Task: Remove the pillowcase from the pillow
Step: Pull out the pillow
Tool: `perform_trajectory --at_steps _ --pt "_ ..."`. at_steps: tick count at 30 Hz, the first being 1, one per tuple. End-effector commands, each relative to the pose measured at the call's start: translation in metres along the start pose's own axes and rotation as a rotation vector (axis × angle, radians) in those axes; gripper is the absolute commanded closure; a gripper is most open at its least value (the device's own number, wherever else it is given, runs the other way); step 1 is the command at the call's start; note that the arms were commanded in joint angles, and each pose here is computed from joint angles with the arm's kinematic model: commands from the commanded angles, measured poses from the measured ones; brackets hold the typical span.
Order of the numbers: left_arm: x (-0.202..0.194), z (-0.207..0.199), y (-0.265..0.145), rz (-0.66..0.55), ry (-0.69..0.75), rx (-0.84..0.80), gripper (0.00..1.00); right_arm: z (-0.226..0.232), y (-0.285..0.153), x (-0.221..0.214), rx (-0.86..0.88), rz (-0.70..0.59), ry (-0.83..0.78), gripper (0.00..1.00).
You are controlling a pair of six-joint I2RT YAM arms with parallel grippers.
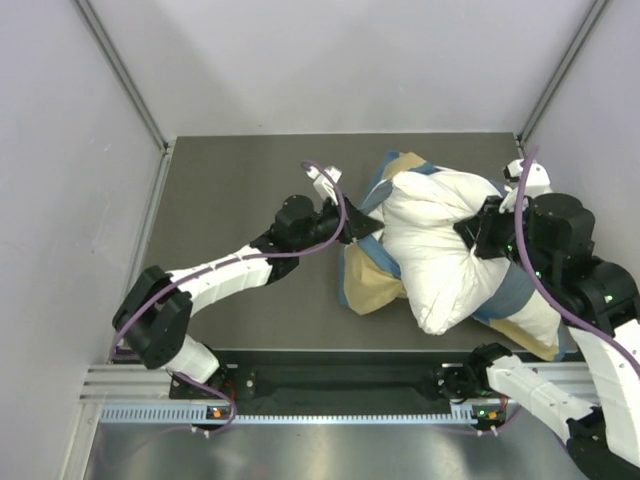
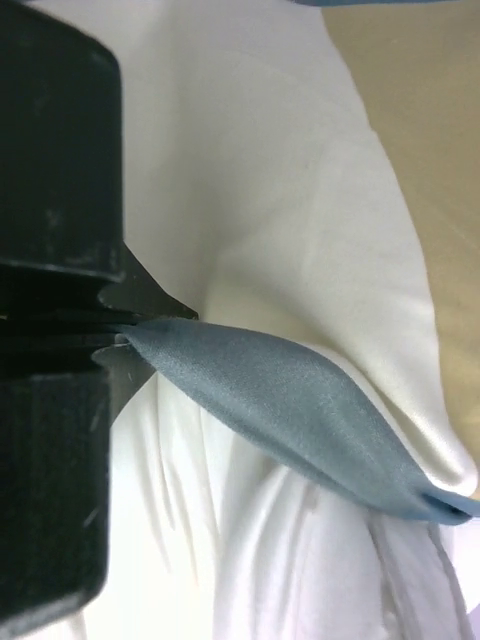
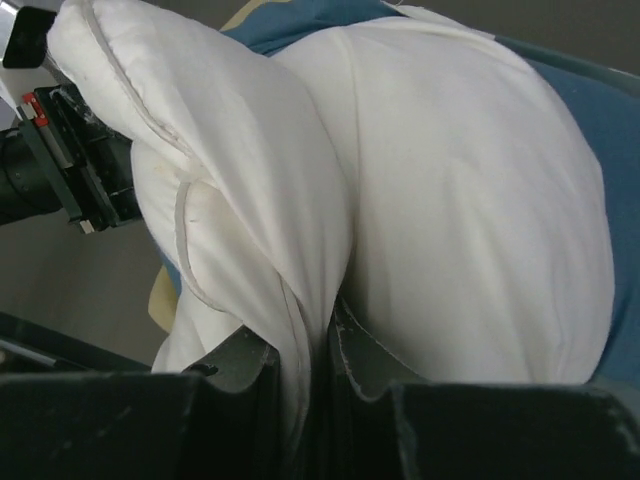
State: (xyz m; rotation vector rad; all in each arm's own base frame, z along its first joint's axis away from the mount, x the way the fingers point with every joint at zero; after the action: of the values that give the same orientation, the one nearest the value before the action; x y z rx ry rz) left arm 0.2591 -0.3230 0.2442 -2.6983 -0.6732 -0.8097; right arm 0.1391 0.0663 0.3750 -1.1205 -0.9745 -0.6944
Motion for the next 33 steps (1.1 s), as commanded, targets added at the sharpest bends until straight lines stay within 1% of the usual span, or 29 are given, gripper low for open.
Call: perform_trajectory --at_steps 1,2,4,5,12,16,21,24,25,27,28,30,31,32,33 --pt "0.053 0.150 -0.071 -0.285 -0.031 0.670 1.00 -0.030 -0.092 0.052 -0.248 -0.352 0.023 1.00" --pt "0.058 0.156 -0.079 -0.304 -0.040 0.689 1.00 -0.031 -0.102 0.059 -0.262 -0.385 0.025 1.00" --pt "0.060 0.159 -0.091 -0.318 -0.045 0.707 1.00 -0.035 -0.109 0.065 -0.296 -0.402 0.019 1.00" --pt "0.063 0.163 -0.098 -0.330 -0.050 0.721 1.00 -0.034 -0.118 0.072 -0.295 -0.431 0.024 1.00" --pt "0.069 0.180 -0.129 -0.368 -0.089 0.812 1.00 -0.038 -0.131 0.086 -0.333 -0.481 0.031 1.00" --pt "0.069 0.199 -0.142 -0.376 -0.118 0.880 1.00 -0.041 -0.141 0.093 -0.369 -0.511 0.038 1.00" --pt "0.059 0.217 -0.144 -0.342 -0.124 0.947 1.00 -0.042 -0.155 0.104 -0.377 -0.567 0.057 1.00" --pt "0.052 0.230 -0.142 -0.306 -0.136 0.987 1.00 -0.040 -0.159 0.110 -0.367 -0.596 0.073 1.00" --pt "0.046 0.236 -0.140 -0.276 -0.147 0.999 1.00 -0.039 -0.160 0.112 -0.359 -0.605 0.076 1.00" --pt "0.044 0.235 -0.136 -0.252 -0.144 0.979 1.00 -0.037 -0.156 0.113 -0.344 -0.602 0.074 1.00" --pt "0.044 0.226 -0.131 -0.240 -0.111 0.955 1.00 -0.033 -0.152 0.116 -0.308 -0.607 0.072 1.00" --pt "0.051 0.209 -0.124 -0.253 -0.048 0.936 1.00 -0.028 -0.130 0.113 -0.269 -0.565 0.057 1.00" --pt "0.055 0.189 -0.117 -0.252 0.012 0.902 0.97 -0.022 -0.109 0.110 -0.219 -0.530 0.047 1.00" --pt "0.055 0.179 -0.118 -0.241 0.038 0.916 0.87 -0.018 -0.098 0.109 -0.189 -0.521 0.047 1.00" --pt "0.070 0.160 -0.112 -0.270 0.072 0.889 0.74 -0.015 -0.086 0.106 -0.161 -0.505 0.047 1.00"
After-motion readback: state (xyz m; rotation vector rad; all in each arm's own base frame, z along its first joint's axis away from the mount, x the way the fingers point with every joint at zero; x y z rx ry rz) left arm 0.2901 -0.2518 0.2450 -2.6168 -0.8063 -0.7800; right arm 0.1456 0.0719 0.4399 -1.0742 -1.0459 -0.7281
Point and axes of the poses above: each gripper's point midway between its finger pads, its own y axis out along the fingers, its own z axis along the line the jaws close on, x = y × z, the point moved 7 cm from there along -y, back along the fingers, and after that the axes turned 7 degrees about -y, right-handed, at the moved point
